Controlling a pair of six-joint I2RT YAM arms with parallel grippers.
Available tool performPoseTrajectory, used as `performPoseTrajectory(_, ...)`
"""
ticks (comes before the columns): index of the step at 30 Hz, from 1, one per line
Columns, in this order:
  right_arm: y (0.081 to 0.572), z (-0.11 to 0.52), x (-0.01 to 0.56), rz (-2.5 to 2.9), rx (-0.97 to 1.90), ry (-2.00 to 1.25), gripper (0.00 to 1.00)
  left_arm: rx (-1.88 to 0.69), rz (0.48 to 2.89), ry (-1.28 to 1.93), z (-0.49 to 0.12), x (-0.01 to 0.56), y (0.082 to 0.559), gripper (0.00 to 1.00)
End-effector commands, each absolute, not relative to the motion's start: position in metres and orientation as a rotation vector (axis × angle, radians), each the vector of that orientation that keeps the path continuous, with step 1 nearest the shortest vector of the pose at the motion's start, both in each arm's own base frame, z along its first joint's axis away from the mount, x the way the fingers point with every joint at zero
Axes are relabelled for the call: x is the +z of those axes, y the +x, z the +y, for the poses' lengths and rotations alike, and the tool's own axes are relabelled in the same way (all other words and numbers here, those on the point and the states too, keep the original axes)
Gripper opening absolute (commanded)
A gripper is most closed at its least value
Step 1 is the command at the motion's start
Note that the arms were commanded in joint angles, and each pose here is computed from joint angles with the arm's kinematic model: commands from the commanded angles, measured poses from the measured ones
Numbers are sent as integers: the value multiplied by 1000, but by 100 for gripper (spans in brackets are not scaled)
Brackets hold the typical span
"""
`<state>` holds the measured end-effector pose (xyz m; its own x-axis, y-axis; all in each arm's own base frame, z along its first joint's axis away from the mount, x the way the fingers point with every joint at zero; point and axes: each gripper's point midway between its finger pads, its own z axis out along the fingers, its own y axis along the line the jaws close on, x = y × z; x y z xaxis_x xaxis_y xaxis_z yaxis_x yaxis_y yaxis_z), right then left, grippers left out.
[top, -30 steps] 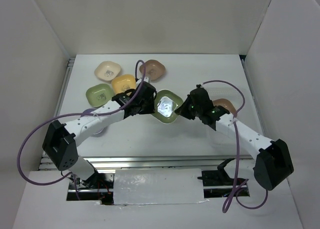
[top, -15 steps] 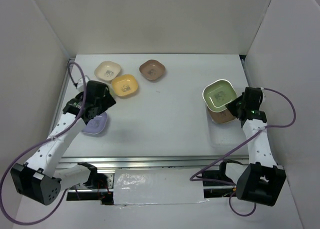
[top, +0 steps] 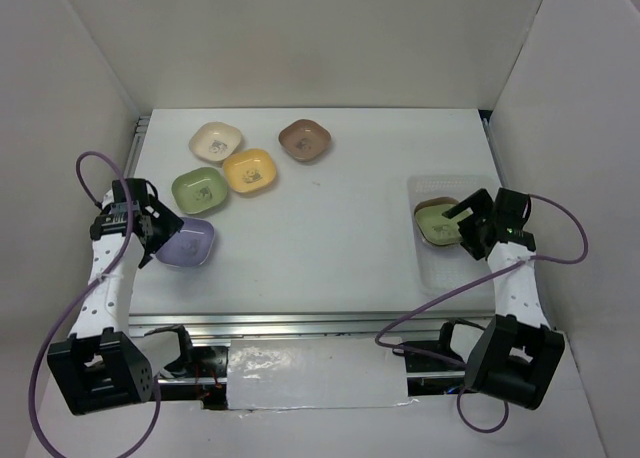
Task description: Place the plates into the plastic bin on the countertop
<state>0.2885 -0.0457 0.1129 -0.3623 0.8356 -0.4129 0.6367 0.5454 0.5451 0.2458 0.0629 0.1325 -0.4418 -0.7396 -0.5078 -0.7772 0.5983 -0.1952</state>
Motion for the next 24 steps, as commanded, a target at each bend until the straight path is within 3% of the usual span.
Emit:
performPoseTrajectory(1, 295, -44, 159, 2026, 384, 1074, 100, 30, 2259, -1131, 62, 145, 253, 99)
performPoseTrajectory(5, 289, -48, 207, 1932, 317, 1001, 100, 55, 2239, -1172, 70, 147, 243, 99)
performPoseTrajectory(11, 288, -41, 217, 1953, 342, 935, 100, -3, 2250, -1273, 71, 129, 234, 99)
performPoseTrajectory(24, 277, 66, 245, 1992, 677, 536, 100, -5, 2282, -1454, 66, 62, 246, 97)
